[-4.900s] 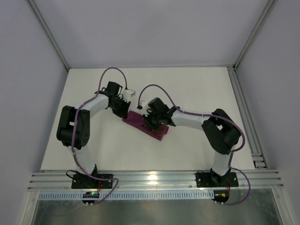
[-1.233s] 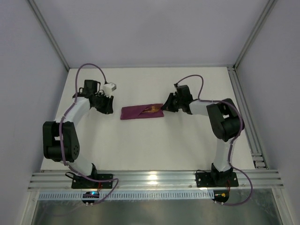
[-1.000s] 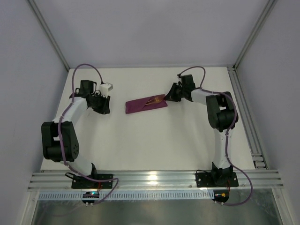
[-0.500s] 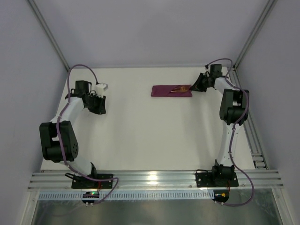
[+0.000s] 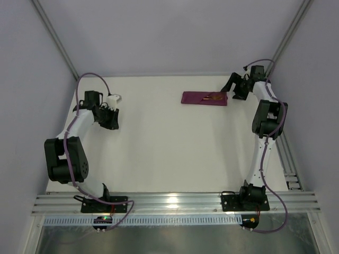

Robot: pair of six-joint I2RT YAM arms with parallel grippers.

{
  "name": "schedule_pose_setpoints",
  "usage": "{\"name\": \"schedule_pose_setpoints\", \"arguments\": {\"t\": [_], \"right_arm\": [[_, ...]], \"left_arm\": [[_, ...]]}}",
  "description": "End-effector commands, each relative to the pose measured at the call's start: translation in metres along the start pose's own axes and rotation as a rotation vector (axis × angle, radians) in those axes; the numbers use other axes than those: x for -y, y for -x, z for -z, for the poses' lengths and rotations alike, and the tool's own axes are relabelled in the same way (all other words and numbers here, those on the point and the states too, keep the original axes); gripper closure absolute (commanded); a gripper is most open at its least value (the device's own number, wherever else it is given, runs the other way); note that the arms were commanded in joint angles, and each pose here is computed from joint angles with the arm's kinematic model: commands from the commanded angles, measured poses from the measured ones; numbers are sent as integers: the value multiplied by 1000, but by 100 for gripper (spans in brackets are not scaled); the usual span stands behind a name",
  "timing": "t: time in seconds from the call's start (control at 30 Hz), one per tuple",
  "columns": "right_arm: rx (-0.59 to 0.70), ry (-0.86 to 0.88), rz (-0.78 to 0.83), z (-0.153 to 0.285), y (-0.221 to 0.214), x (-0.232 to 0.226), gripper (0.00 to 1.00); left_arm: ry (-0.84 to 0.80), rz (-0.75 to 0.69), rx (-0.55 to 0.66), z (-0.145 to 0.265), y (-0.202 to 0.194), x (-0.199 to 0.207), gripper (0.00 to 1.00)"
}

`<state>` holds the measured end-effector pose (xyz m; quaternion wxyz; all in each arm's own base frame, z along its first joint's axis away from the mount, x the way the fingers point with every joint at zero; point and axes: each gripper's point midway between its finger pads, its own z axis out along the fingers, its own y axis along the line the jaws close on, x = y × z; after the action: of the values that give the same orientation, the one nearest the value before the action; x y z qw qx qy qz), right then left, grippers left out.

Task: Fold the napkin into a case and place the utensils inside
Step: Move the smaller rectangle folded napkin to the corner of the board, then reset both arms

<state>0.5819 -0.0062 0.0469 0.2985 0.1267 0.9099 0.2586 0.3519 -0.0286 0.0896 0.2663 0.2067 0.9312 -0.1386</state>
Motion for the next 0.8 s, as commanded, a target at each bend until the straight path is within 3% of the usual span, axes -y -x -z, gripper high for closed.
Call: {"name": "schedule_pose_setpoints", "arguments": {"t": [0.0, 0.17, 0.3, 0.43, 0.6, 0.77], "right_arm": [[18, -85, 28, 29, 4, 3, 1], [205, -138, 59, 98, 41, -16, 1], [274, -271, 81, 145, 45, -10, 1], [417, -283, 74, 194, 44, -26, 1], [640, -410, 21, 257, 8, -17, 1], [707, -644, -89, 285, -56, 31, 1]], "left_arm": [[25, -33, 49, 21, 13, -1, 75], [34, -45, 61, 39, 8, 6, 75], [70, -55, 67, 57, -3, 11, 75], [138, -49, 65, 75, -22, 12, 71], [275, -35, 57, 94, -59, 5, 62], [382, 0, 30, 96, -99, -2, 47]]}}
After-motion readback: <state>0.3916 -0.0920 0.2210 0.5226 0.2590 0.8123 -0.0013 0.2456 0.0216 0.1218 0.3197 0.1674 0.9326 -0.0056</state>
